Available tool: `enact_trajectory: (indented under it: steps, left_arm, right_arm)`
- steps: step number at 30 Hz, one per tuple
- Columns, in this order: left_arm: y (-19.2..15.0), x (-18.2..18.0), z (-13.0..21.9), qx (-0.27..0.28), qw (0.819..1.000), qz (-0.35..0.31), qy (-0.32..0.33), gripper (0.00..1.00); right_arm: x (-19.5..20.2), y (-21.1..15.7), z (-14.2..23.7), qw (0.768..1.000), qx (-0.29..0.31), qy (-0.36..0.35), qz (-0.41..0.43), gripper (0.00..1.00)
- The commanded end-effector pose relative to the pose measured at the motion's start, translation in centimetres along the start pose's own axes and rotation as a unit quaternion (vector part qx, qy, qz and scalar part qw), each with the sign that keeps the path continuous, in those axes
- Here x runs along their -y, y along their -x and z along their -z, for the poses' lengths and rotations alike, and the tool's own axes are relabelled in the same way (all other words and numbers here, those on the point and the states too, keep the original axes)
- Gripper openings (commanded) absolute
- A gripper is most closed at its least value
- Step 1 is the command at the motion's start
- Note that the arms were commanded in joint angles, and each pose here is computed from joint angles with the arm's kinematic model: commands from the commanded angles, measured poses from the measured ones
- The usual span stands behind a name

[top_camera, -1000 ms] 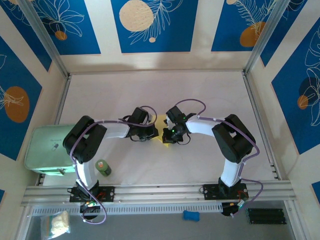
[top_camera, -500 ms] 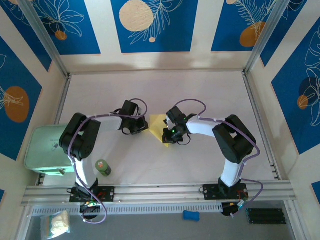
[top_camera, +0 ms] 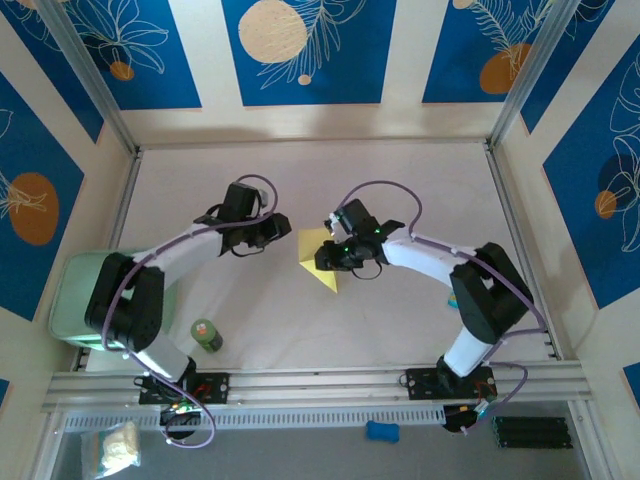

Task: Fold a paper plane with a square sheet of paper (pick it up from the middle)
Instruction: Third fold the triangle at the center of the table, then fourth fold the wing at the center of the table.

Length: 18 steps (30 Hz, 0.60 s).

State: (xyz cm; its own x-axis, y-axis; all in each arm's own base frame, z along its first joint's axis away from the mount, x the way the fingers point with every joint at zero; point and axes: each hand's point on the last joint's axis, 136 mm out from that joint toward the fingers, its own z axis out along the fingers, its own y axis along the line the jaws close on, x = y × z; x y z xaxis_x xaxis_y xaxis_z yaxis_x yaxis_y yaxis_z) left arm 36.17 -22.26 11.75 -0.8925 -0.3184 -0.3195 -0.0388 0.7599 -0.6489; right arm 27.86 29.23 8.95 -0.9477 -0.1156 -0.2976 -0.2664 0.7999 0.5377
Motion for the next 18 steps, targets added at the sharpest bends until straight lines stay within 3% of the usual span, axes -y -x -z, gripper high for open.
enact_trajectory:
  steps: [1,11,18]
  left_arm:
    - [-1.5,-1.7,0.0,-0.008,0.999,0.049,0.008,0.44]
    - [-4.4,-2.1,-2.1,-0.051,0.991,0.119,-0.017,0.51]
    - [-5.7,-1.9,-4.1,-0.084,0.987,0.133,-0.024,0.44]
  right_arm:
    - [0.0,0.1,0.0,1.0,0.013,-0.014,-0.021,0.29]
    - [3.4,-0.1,-2.6,0.992,0.01,-0.091,-0.087,0.29]
    - [5.6,-0.3,-3.9,0.987,-0.01,-0.115,-0.109,0.26]
